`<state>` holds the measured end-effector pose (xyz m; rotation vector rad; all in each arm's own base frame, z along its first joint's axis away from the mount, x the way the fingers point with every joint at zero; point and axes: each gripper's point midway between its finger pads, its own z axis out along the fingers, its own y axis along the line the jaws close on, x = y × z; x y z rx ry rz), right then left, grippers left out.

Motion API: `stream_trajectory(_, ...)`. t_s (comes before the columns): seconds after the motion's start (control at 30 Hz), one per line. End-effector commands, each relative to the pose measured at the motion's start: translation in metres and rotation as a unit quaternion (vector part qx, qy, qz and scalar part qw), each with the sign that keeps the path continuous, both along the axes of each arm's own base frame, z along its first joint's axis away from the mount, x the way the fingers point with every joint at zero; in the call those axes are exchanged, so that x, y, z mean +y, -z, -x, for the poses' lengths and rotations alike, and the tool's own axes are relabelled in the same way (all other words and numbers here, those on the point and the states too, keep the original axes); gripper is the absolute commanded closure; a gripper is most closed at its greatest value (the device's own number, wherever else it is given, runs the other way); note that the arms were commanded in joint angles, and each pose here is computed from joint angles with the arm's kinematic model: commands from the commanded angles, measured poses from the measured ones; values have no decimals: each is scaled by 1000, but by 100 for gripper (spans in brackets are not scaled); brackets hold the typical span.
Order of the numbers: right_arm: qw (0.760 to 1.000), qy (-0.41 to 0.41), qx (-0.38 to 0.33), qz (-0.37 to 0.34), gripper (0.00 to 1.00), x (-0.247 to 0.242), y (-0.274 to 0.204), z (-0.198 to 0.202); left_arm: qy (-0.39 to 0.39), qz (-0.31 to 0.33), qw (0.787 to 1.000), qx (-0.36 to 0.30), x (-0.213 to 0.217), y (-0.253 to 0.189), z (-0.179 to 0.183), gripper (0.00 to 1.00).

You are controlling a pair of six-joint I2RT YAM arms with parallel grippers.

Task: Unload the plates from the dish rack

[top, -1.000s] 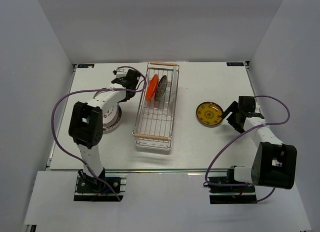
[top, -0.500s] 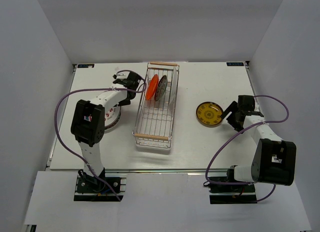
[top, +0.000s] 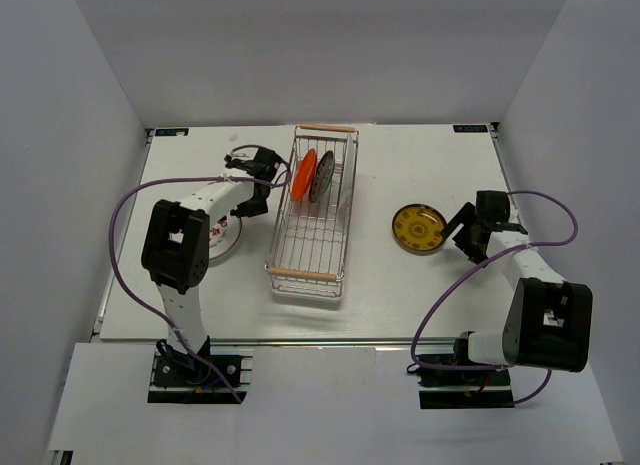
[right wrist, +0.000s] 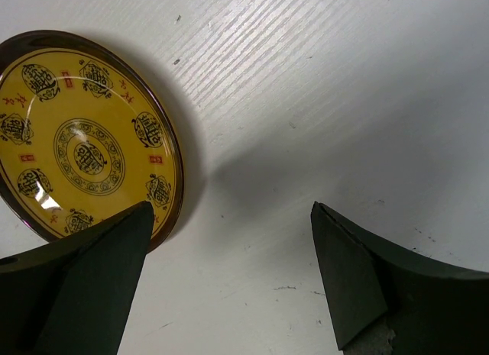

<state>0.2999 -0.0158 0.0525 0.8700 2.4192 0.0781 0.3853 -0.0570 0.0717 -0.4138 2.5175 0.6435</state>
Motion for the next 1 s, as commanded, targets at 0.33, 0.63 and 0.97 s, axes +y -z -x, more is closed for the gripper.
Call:
stream_trajectory(0.33, 1000, -6, -13, -4, 11, 2, -12, -6, 31, 141, 986, -82, -28, -43, 35, 2)
stream_trajectory(0.63, 1000, -14, -20, -6, 11, 5, -17, -5, 14, 165, 985, -53, -27, -33, 80, 7)
stream_trajectory(0.97, 1000, -16, -22, -11, 11, 7, -16, -4, 106, 233, 967, -13, -83, -10, 116, 9)
